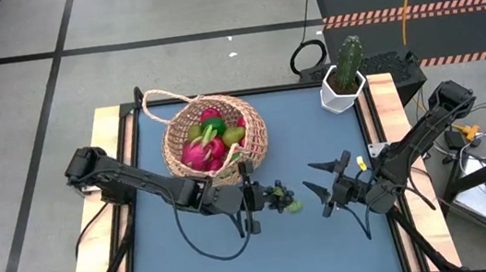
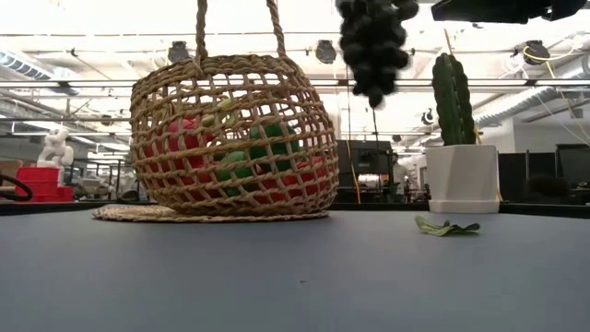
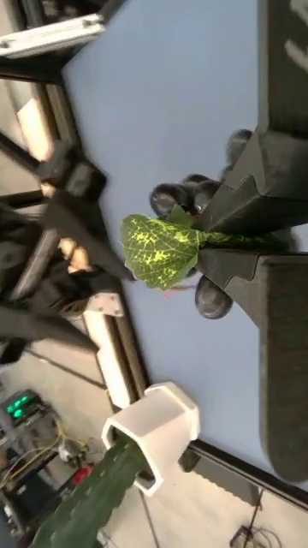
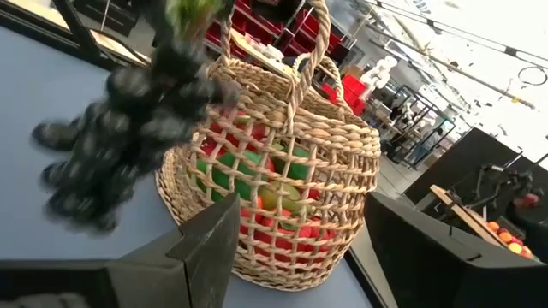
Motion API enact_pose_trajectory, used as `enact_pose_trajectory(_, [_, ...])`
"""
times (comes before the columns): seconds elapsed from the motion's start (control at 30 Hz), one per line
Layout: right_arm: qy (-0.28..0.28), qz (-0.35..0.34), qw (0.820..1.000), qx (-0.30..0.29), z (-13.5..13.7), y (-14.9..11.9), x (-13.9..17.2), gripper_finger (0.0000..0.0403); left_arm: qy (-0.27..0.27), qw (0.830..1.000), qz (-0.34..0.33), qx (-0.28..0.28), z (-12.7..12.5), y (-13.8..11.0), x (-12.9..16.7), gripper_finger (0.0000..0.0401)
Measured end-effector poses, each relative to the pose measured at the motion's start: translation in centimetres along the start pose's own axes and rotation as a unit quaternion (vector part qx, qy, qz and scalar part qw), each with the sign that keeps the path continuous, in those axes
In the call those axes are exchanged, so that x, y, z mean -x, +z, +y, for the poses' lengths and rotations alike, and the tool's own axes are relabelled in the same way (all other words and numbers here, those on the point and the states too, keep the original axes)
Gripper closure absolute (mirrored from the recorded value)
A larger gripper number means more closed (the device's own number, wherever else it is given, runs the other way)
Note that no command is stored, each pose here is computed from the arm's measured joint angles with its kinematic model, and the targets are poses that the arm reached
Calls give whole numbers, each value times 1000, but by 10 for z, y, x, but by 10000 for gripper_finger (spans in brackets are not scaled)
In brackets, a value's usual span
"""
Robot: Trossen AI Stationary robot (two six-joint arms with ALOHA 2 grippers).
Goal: Build produce basket
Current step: Put the black grapes into the basket
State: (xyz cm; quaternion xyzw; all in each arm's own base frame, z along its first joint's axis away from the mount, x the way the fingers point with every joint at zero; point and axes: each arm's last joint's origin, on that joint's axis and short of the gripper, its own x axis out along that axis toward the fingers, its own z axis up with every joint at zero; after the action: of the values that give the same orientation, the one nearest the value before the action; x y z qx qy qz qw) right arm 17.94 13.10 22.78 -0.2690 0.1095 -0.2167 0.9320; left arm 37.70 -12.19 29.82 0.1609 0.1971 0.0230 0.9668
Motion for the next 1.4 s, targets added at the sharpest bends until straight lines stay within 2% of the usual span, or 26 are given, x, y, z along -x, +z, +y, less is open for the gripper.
enact_pose_trajectory(0.13, [3,5,1000,-6,1,-3,0,160,7,1000,-3,12,5,7,16,382])
enact_pose_trajectory(0.5, [32,5,999,4,3,-5,0,160,23,996,-67,50,24,34,56,382])
enact_pose_trajectory(0.77, [54,-1,999,4,5,-5,0,160,68,992,-97,46,34,46,76,382])
enact_pose_trajectory(1.4, [54,-1,999,4,5,-5,0,160,109,984,-129,53,56,59,121,382])
